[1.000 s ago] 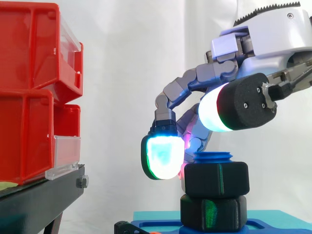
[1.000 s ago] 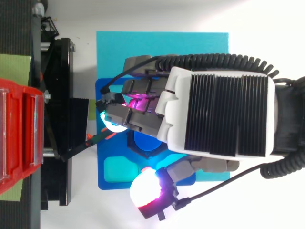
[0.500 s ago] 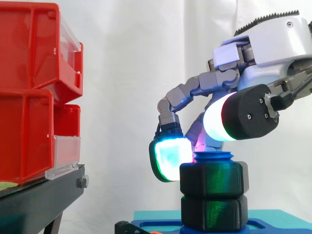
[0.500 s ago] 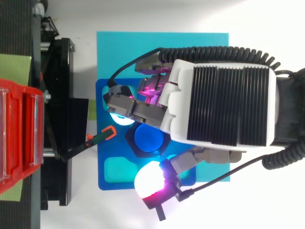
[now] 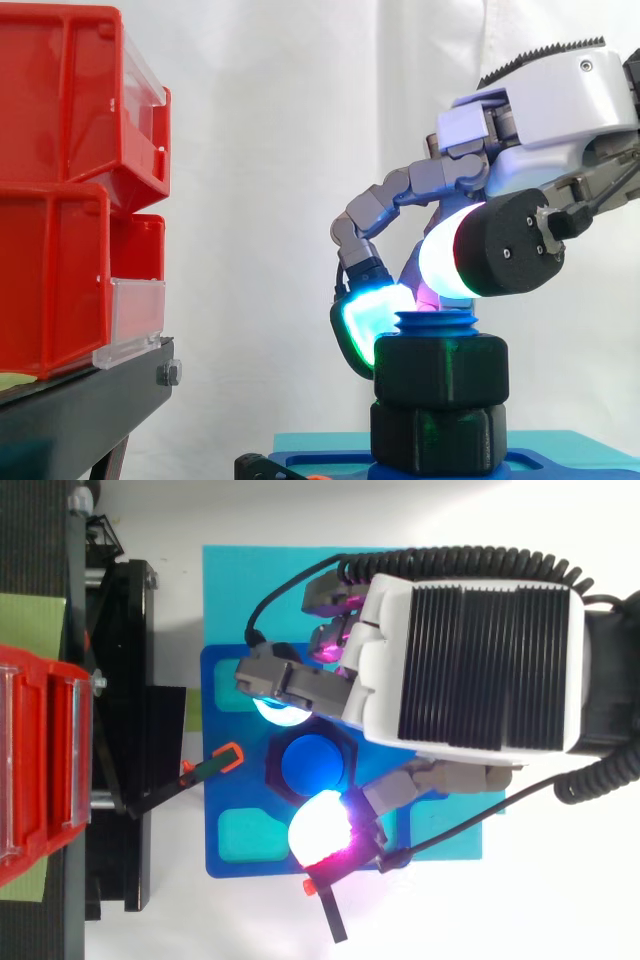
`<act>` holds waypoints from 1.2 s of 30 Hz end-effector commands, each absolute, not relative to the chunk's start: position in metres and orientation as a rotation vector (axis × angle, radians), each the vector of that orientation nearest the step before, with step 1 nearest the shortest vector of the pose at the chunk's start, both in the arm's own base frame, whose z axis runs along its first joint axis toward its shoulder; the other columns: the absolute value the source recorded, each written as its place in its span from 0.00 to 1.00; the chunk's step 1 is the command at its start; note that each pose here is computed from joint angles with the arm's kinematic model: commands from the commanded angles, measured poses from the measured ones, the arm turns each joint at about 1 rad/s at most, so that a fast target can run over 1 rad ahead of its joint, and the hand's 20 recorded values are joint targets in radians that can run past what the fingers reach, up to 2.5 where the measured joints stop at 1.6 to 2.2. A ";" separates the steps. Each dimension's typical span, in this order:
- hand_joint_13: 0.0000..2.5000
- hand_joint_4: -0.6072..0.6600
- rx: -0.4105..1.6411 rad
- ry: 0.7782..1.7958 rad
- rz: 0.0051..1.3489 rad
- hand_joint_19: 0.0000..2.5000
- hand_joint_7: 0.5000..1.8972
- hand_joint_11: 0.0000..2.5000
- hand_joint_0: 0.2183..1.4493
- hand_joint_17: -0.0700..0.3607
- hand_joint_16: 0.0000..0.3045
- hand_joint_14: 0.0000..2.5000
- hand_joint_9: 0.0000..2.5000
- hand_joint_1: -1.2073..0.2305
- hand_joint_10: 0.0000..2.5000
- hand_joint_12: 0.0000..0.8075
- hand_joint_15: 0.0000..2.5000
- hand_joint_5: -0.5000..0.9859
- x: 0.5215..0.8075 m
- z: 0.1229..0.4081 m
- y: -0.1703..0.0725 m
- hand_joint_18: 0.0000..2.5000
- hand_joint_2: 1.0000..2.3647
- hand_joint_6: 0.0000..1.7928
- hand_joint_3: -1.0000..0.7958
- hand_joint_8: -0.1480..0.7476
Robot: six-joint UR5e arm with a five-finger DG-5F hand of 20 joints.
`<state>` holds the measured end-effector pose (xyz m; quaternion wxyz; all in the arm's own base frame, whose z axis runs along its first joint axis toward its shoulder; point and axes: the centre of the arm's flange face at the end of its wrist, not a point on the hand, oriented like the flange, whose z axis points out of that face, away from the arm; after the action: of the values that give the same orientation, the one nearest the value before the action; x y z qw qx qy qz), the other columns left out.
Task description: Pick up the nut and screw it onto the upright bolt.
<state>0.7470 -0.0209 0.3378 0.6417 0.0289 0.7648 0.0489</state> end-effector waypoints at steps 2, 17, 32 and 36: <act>0.44 0.59 0.066 1.743 0.111 0.06 0.59 0.02 0.26 0.25 0.06 0.00 0.55 0.59 0.00 0.22 0.00 0.33 0.747 0.338 -0.026 0.34 0.00 0.34 0.28 0.51; 0.41 0.70 0.055 1.714 0.100 0.06 0.47 0.02 0.25 0.27 0.06 0.00 0.50 0.60 0.00 0.24 0.00 0.30 0.751 0.352 -0.035 0.32 0.00 0.28 0.28 0.49; 0.38 0.67 0.026 1.688 0.075 0.06 0.25 0.00 0.24 0.28 0.07 0.00 0.46 0.60 0.00 0.25 0.00 0.28 0.755 0.369 -0.029 0.29 0.00 0.28 0.28 0.47; 0.38 0.67 0.030 1.683 0.067 0.06 0.23 0.00 0.24 0.28 0.07 0.00 0.46 0.61 0.00 0.25 0.00 0.28 0.758 0.364 -0.019 0.29 0.00 0.28 0.28 0.46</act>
<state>0.7555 -0.0263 0.3677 0.6641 0.0124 0.7469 0.0313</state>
